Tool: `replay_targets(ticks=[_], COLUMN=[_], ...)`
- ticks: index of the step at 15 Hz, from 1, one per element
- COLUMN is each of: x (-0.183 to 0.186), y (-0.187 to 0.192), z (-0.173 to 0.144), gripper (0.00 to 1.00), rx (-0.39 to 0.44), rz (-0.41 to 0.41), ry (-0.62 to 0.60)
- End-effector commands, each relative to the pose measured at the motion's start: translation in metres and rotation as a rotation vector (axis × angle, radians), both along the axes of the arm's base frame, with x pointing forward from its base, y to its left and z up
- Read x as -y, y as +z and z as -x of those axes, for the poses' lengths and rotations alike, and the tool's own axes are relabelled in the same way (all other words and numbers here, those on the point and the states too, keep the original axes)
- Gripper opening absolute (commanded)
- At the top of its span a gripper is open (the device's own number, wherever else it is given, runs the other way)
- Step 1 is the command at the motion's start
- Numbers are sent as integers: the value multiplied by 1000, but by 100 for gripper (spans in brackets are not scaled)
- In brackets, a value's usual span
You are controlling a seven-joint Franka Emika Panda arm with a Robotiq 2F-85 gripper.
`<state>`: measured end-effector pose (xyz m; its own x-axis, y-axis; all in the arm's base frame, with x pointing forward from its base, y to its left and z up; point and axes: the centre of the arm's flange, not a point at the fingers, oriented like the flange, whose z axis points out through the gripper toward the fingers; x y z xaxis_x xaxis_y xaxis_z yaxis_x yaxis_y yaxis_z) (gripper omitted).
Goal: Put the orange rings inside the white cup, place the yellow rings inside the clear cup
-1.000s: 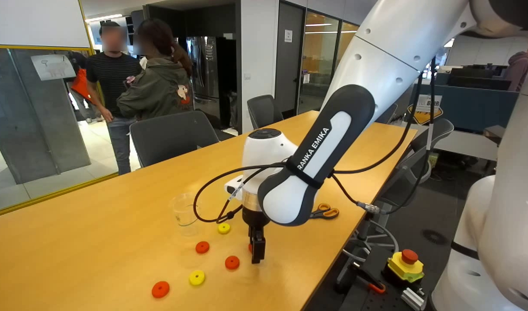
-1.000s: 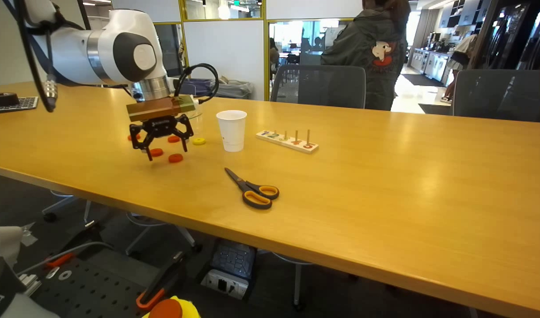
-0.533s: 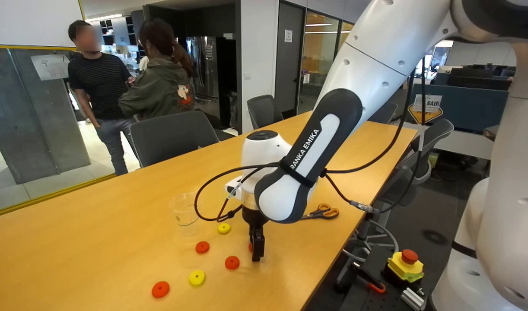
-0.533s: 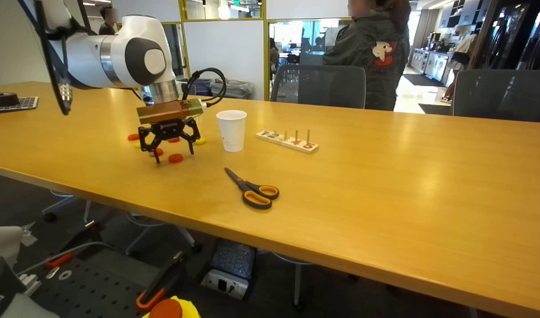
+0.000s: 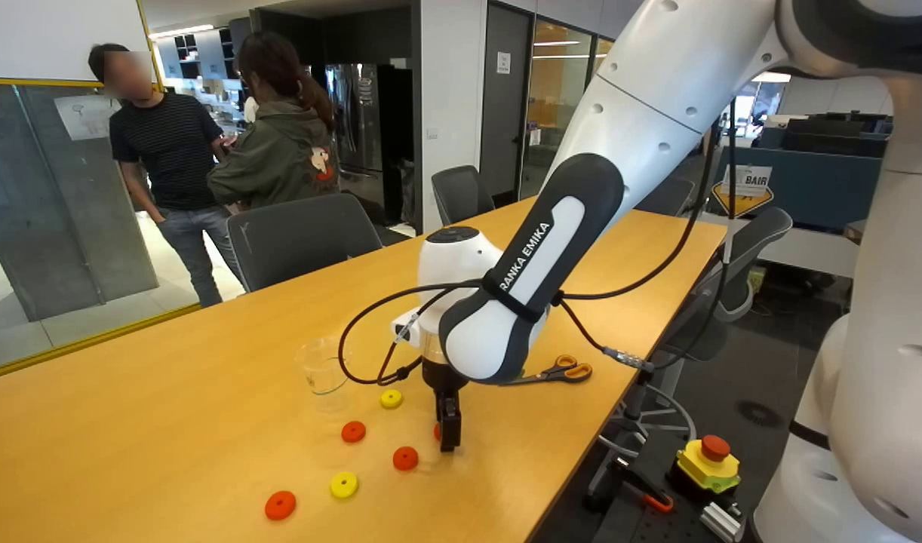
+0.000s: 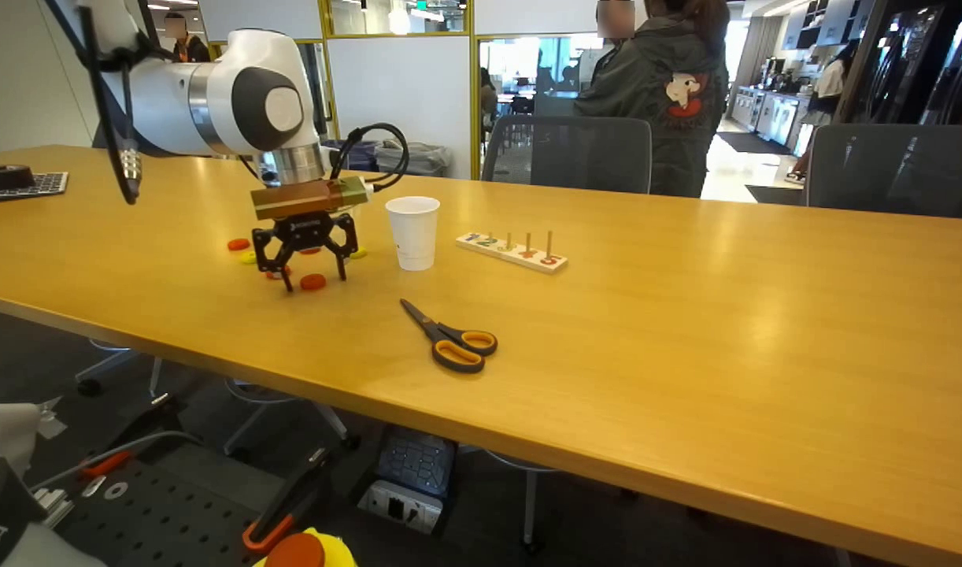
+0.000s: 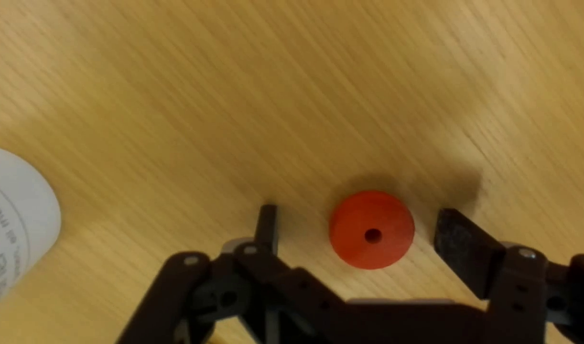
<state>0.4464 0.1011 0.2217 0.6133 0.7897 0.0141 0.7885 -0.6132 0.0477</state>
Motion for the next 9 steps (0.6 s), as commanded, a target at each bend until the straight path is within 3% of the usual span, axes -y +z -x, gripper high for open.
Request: replay_targets(ticks=[1, 5, 9], x=[1, 3, 20], y=[8, 15, 29], z=[-7, -7, -3], gripper=[52, 21, 21], rx=[-27, -62, -95], rz=[-1, 8, 13], ry=[8, -13, -47])
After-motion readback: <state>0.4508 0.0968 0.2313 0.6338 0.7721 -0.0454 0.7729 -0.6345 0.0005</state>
